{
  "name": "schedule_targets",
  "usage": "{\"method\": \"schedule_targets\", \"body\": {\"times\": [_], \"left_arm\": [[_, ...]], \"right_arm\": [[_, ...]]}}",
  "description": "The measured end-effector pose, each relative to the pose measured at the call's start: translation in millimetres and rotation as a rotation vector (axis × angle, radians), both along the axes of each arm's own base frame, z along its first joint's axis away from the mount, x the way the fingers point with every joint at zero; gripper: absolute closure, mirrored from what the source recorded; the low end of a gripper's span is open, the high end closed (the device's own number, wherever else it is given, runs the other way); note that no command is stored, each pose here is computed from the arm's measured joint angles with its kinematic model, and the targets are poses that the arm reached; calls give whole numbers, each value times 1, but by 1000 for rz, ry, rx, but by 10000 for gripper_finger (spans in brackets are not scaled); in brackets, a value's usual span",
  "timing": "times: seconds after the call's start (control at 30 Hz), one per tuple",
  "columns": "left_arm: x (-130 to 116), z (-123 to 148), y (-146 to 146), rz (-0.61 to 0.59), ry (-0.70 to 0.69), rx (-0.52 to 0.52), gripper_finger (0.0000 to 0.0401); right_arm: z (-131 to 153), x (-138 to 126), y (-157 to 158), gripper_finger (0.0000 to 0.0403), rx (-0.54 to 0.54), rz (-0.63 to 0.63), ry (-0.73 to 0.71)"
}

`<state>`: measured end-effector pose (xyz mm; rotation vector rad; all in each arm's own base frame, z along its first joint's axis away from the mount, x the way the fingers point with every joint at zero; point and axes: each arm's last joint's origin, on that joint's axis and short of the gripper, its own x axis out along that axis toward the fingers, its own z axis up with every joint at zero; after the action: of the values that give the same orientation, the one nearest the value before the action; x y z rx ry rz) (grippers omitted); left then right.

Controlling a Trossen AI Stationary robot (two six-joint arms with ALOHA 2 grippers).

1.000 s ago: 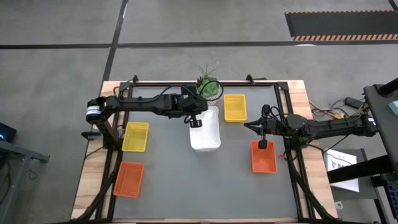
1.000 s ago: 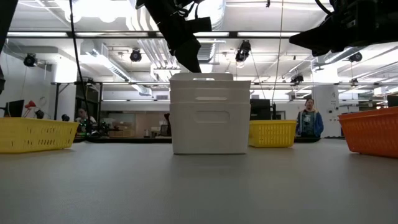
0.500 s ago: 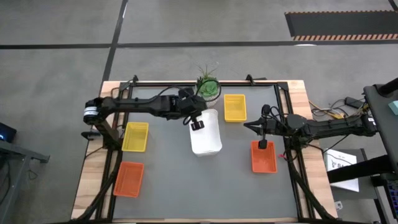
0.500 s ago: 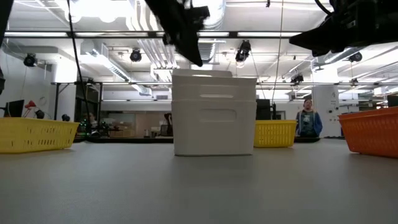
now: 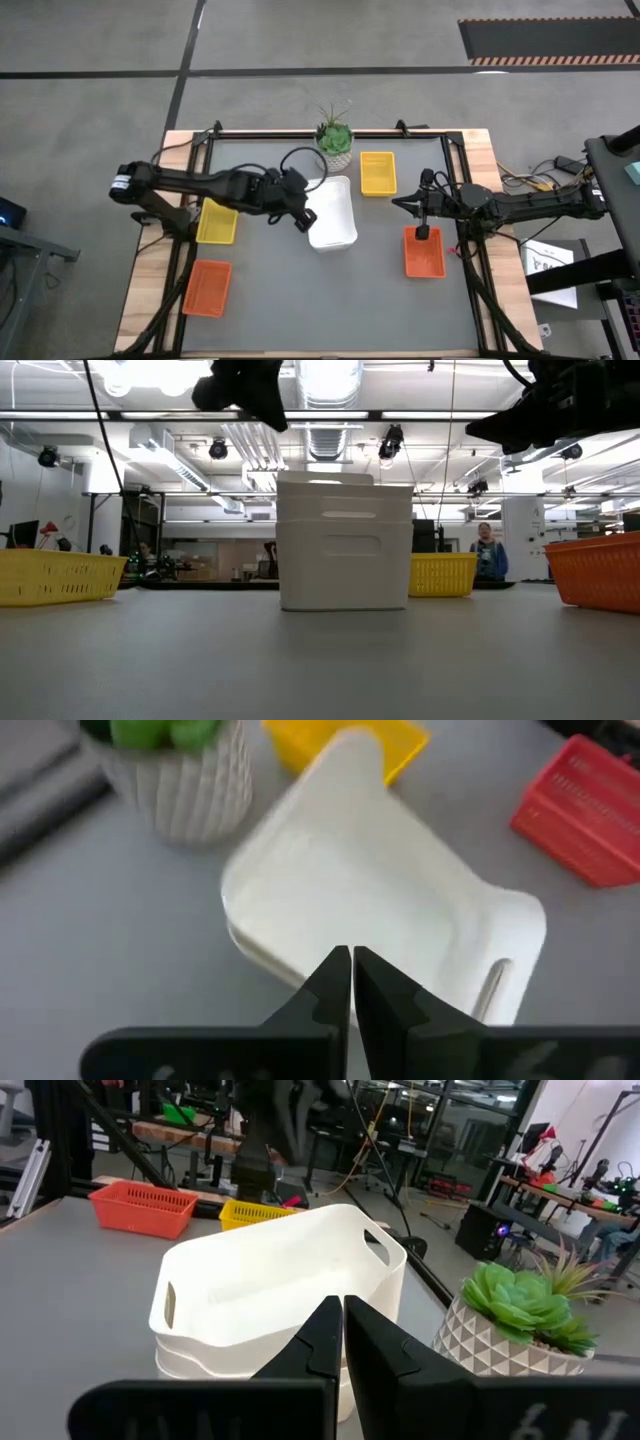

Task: Stack baskets by color
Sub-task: Stack the left white bin on the right white bins

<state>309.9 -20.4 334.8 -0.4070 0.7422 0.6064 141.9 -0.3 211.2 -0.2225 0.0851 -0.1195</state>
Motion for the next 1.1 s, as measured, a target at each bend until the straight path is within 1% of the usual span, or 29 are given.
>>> {"method": "schedule_targets", "body": {"times": [0.07,0.17,0.23,0.37,0.47,0.6,0.73,1.1], "left_arm": [[3,-7,-2,40,11,-60,400],[9,-15,-4,45,33,-114,387],[10,-18,-2,51,48,-117,368],[9,-18,5,78,50,-120,317],[9,-18,8,142,26,-153,282],[13,-23,8,153,39,-153,250],[16,-30,8,179,49,-152,243],[14,-57,10,237,100,-151,243]], "right_arm": [[0,0,0,394,5,0,1],[-1,0,0,394,14,-1,9],[-2,0,0,394,19,-2,22],[-3,0,0,394,25,-2,25],[-3,0,0,394,25,-2,29],[-5,0,0,394,40,-4,43],[-4,0,0,394,40,-4,41],[-4,0,0,394,47,-4,39]]}}
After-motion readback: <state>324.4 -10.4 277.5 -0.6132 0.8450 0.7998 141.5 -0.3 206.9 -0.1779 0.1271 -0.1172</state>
